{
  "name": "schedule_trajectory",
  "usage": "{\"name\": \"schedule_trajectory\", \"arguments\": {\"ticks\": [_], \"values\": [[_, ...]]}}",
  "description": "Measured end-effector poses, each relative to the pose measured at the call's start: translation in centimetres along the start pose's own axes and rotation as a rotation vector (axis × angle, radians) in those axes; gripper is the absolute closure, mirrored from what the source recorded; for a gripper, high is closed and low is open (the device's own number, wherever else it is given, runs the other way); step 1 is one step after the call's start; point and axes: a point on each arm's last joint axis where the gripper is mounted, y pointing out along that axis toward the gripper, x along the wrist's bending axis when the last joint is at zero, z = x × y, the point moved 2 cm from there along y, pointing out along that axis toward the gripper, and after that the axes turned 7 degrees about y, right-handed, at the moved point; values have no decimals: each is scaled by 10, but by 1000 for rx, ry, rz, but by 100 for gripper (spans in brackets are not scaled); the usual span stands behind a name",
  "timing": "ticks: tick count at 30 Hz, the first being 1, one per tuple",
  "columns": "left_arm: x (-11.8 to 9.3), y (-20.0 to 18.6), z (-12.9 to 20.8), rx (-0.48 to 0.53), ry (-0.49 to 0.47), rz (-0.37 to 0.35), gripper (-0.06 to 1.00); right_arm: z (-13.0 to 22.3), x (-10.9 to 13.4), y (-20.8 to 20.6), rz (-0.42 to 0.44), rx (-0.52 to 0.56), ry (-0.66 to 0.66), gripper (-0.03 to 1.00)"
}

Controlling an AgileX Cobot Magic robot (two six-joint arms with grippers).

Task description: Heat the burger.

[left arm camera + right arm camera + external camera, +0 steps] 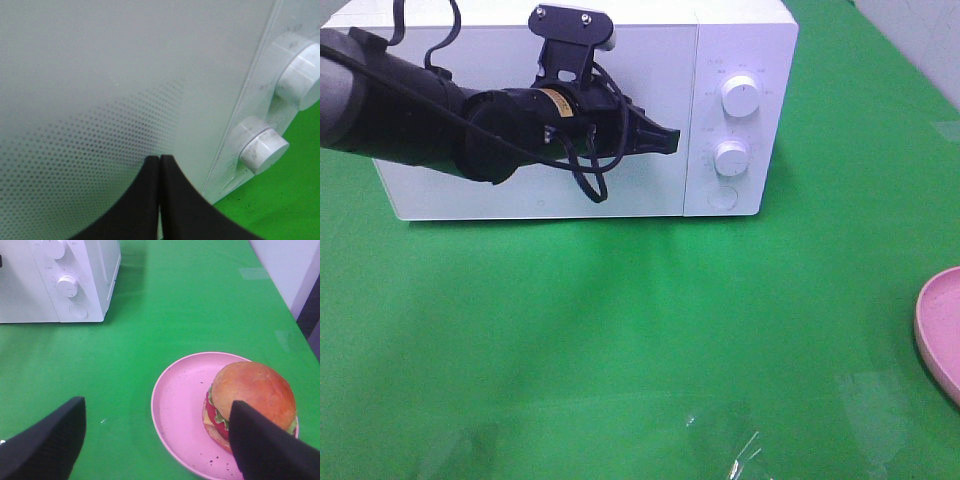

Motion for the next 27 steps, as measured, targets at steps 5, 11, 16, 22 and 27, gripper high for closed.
{"name": "schedule_trajectory", "arguments": {"ticks": [5, 11, 16, 22, 27], "values": [[-5, -7, -9, 17, -22, 13, 89, 0, 0, 0, 0, 0, 0, 21], [-28, -23, -6, 184, -10, 94, 25, 0, 0, 0, 0, 0, 0, 21], [-43, -43, 13, 460, 1, 176, -2, 0, 0, 0, 0, 0, 0, 21], [-46, -67, 17, 637, 4, 221, -4, 0, 0, 0, 0, 0, 0, 21], [-47, -94, 20, 819, 11, 266, -4, 0, 0, 0, 0, 0, 0, 21]]}}
